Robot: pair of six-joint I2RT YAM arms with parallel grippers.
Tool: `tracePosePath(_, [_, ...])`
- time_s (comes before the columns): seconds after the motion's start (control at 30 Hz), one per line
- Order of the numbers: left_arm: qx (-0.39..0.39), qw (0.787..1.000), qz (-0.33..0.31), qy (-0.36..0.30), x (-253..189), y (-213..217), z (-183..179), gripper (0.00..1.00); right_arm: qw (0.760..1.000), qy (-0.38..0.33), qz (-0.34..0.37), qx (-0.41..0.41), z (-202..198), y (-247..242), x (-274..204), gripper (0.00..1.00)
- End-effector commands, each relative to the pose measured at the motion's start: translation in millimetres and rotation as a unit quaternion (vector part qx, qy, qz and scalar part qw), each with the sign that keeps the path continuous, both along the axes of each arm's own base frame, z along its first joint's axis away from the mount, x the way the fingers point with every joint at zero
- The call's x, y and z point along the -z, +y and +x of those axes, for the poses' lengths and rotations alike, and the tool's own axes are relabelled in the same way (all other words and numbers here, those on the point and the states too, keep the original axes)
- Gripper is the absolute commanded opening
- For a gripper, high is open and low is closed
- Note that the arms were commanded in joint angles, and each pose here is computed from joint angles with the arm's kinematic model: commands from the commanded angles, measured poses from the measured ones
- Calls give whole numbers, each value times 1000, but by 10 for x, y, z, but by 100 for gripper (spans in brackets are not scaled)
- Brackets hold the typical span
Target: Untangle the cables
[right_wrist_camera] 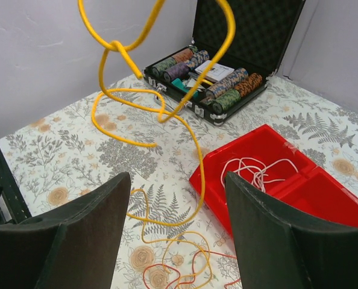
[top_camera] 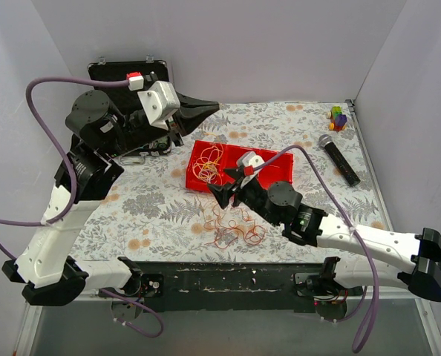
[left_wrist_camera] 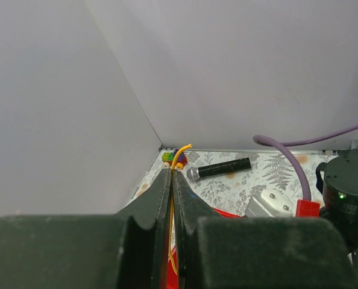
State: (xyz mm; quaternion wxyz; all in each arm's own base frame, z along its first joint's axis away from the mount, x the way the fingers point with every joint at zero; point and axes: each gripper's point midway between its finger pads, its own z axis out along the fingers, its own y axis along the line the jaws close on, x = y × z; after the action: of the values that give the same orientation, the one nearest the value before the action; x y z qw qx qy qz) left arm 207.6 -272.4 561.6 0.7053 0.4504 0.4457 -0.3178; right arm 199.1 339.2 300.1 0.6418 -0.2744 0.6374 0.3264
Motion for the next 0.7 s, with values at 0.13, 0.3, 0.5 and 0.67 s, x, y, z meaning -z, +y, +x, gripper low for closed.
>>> tracePosePath(0.13, [10, 999, -24, -21, -289, 140, -219, 0, 999, -17, 37, 26, 191, 125, -198, 70])
tracePosePath(0.3, [13, 999, -24, -21, -296, 149, -250, 0, 998, -13, 41, 38, 283, 60, -148, 64])
tracePosePath(0.5, [12, 999, -24, -20, -290, 148, -244, 0, 999, -9, 38, 38, 270, 23, -94, 63])
tracePosePath(0.67, [14, 999, -28, -24, -337, 161, -269, 0, 999, 1, 36, 23, 267, 93, -26, 61])
